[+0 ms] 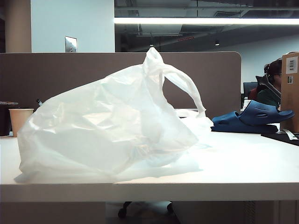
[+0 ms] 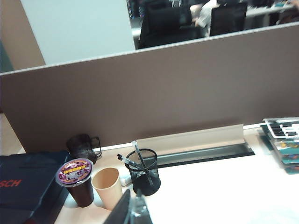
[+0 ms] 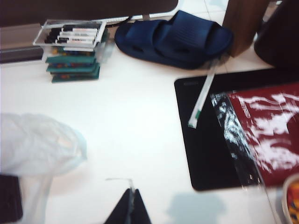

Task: Put the power bank into the bag.

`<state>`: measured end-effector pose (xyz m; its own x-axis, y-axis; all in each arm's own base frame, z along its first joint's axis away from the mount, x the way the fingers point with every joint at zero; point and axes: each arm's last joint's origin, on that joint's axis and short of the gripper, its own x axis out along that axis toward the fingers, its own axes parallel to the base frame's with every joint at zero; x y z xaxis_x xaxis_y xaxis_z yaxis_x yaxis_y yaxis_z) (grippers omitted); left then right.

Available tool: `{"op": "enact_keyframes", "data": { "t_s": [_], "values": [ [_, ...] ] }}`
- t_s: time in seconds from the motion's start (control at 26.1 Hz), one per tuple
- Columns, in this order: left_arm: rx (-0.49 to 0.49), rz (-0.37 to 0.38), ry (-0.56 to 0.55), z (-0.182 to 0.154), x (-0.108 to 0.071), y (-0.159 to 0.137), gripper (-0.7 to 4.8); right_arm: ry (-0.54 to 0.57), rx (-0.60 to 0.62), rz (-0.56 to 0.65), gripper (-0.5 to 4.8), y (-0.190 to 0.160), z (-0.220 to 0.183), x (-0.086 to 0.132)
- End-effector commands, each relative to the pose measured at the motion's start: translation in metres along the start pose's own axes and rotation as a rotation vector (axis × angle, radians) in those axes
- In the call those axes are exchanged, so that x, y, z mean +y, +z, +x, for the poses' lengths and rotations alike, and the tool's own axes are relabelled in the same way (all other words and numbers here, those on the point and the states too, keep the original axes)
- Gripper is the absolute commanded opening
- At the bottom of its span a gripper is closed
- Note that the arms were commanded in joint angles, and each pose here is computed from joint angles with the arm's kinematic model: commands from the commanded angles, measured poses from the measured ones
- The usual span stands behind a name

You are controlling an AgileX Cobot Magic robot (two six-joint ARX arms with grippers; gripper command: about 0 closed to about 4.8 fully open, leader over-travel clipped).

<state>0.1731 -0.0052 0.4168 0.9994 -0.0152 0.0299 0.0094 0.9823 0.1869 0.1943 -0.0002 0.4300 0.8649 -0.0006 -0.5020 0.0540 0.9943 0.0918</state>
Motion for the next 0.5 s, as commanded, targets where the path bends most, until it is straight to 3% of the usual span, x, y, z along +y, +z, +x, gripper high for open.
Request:
{"op": "enact_keyframes", "data": {
  "t_s": [0.04, 0.38, 0.5],
  "values": [
    [-0.011, -0.006, -0.002, -0.015, 0.001, 0.005, -0.07, 0.002, -0.035, -0.002, -0.01, -0.016, -0.009, -0.002],
    [-0.010, -0.007, -0.004, -0.047, 0.001, 0.003, -0.07, 0.007, -0.085, -0.002, -0.01, -0.060, -0.029, -0.007],
    [-0.028, -0.045, -0.006, -0.058, 0.000, -0.002, -0.07, 0.011, -0.116, 0.004, -0.01, -0.073, -0.035, -0.008]
  ]
}}
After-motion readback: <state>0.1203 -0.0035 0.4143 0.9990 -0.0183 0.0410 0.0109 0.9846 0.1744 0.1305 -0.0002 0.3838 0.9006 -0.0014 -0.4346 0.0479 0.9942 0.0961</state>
